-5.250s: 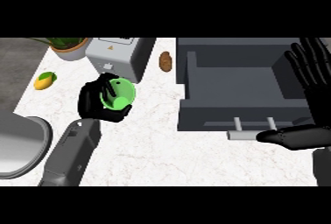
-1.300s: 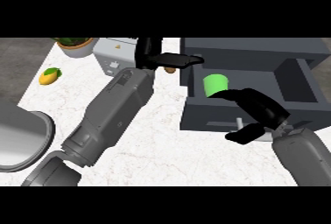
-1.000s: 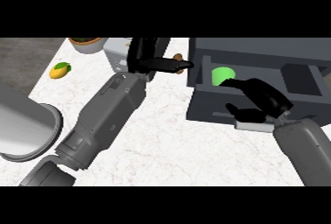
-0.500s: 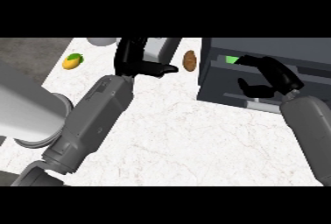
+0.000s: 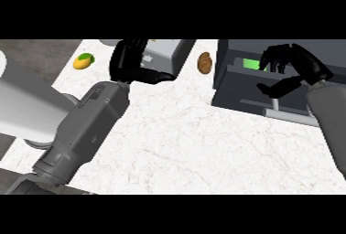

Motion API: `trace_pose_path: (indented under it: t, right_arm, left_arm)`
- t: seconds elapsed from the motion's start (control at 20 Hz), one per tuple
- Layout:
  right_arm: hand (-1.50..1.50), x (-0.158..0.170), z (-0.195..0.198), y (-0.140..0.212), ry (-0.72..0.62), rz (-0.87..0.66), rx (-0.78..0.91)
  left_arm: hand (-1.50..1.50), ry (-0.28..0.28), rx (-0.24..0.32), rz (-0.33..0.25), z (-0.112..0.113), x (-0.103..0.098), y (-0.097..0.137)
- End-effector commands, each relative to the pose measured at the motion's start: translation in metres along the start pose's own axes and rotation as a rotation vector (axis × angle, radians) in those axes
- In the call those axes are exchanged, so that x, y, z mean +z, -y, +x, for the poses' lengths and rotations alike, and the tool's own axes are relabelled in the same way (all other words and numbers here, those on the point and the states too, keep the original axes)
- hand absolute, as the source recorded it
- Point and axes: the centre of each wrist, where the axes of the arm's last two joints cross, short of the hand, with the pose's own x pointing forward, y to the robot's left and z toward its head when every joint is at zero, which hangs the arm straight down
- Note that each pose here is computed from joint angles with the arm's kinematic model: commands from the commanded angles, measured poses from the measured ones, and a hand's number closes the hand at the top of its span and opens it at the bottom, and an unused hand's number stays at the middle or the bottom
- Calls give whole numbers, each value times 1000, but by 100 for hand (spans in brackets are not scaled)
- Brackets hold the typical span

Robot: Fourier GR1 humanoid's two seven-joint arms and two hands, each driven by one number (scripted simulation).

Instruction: Pick up the cup, place it into the drawer and close the drawer

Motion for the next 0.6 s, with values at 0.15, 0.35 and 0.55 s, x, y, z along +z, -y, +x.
trace_pose_path:
  t: [0.15,0.35,0.55]
  right_arm:
    - [150,-15,8,50,-35,-106,-68]
    - [150,-23,13,62,-45,-143,-83]
    - [150,-21,6,75,-67,-168,-83]
  left_arm:
    - [-150,0,13,-27,3,3,-6]
    - [-150,2,53,-53,2,3,3]
    - [-150,3,31,-63,3,10,-11]
